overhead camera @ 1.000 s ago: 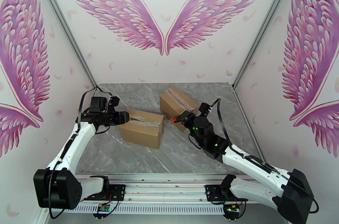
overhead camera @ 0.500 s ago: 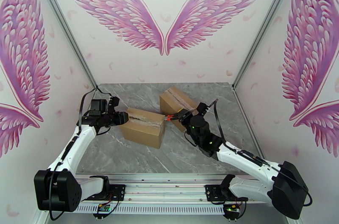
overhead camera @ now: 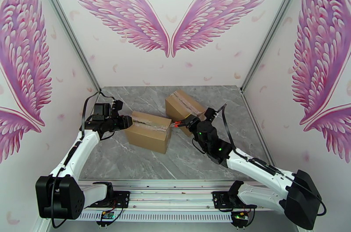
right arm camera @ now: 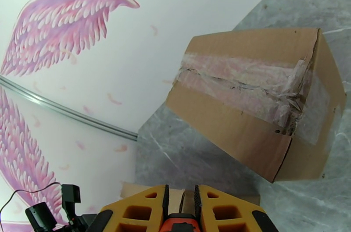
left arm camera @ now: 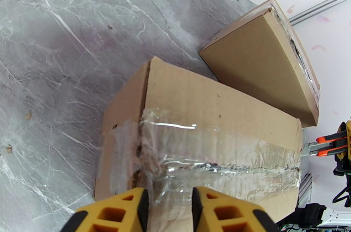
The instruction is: Unpack the express box
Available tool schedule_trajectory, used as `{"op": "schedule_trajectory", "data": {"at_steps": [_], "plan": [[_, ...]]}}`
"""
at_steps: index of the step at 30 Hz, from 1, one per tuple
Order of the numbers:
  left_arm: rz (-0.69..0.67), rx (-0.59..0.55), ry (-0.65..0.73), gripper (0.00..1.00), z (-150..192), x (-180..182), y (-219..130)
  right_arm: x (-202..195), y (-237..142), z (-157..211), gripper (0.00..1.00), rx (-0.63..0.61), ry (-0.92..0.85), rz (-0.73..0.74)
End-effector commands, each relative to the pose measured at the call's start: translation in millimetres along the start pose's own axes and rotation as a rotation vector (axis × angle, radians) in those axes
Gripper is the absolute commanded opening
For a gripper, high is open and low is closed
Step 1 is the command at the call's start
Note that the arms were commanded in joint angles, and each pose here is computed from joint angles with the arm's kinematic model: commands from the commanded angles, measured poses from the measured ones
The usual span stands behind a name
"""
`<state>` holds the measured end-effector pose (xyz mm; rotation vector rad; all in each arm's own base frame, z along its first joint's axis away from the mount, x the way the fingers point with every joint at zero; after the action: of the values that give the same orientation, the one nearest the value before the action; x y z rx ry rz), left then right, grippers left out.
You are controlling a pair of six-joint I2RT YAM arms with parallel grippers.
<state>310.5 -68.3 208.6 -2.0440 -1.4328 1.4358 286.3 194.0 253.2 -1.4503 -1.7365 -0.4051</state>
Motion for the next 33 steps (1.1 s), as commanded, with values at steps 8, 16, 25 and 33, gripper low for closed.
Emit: {"op": "schedule_trajectory", "data": {"at_steps": [8,16,25,33], "plan": [[-0.062,0.197,-0.13,0.32,49.6,25.0,18.4,18.2,6.3,-1.4,0.0,-0.006,0.036,-0.054],[-0.06,0.2,-0.139,0.3,51.7,25.8,19.7,18.7,3.5,-3.0,0.0,-0.013,0.055,-0.064],[-0.056,0.198,-0.173,0.26,56.9,25.8,19.3,5.0,12.0,17.2,0.0,0.024,0.209,-0.096],[-0.031,0.167,-0.219,0.2,60.2,18.8,15.1,-1.4,11.6,27.3,0.0,0.055,0.303,-0.11]]}}
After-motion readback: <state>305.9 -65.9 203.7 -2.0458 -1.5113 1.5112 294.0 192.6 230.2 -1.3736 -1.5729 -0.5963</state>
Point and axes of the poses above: each hand's point on the last joint's axis, 136 mm out from that joint toward the fingers, its own y axis out along the fingers, its own x axis along the line the jaws close on, z = x × y, the point moved 4 cm from there along -y, back along the fingers, and after that the axes turned 7 degrees about -y, right-handed, at the moved point
